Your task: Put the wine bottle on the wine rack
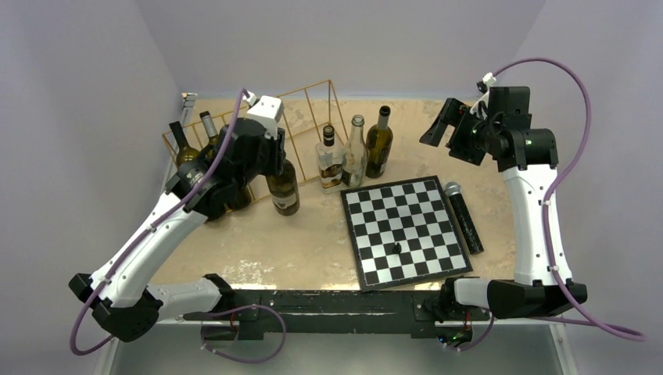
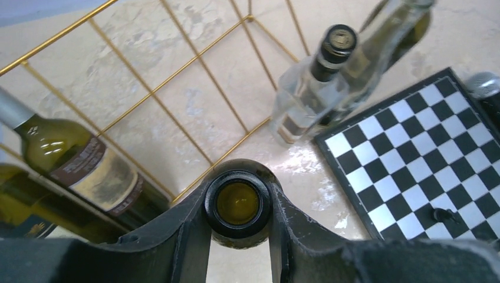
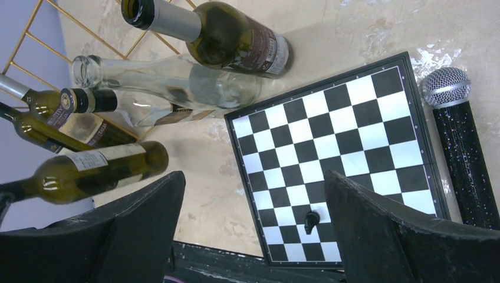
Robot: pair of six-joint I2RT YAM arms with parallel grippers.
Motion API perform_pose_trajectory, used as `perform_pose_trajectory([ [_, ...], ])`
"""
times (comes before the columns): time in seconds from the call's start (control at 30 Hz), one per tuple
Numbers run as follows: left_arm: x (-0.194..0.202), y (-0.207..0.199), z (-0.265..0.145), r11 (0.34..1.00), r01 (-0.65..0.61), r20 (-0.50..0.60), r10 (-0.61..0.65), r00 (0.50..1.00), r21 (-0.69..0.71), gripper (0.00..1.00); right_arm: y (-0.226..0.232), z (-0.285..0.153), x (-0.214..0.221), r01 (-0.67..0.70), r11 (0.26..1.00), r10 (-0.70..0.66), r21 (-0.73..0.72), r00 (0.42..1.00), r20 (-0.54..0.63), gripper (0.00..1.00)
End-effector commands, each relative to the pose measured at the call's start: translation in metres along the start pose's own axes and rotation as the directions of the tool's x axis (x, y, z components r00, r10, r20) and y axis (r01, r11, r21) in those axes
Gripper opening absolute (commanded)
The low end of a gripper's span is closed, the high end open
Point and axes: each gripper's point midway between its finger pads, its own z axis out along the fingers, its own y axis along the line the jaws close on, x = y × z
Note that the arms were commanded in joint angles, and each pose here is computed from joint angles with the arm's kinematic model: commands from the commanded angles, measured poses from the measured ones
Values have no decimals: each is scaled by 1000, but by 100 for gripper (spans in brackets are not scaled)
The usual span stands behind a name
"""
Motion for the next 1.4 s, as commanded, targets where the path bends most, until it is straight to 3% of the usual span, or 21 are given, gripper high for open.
perform_pose_trajectory([
  [0.0,-71,35,-16,989,133,126,-124,984,-69,0,3,-7,-8,11,1000,-10,-21,998,58,92],
  [0.13,-90,48,-14,985,130,136,-114,984,-117,0,10,-10,-9,9,998,-6,-56,998,65,92],
  [0.3,-85,62,0,971,165,107,-147,983,-174,0,18,-14,-12,3,995,6,-99,996,94,92],
  [0.57,-102,79,9,947,233,156,-202,967,-221,0,25,-12,-12,-11,990,23,-138,996,88,92],
  [0.9,-81,105,31,916,292,101,-275,956,-276,0,31,-6,-12,-32,985,44,-168,997,66,92],
  [1.37,-44,104,45,918,297,2,-307,952,-264,0,27,3,-11,-41,987,49,-153,998,50,92],
])
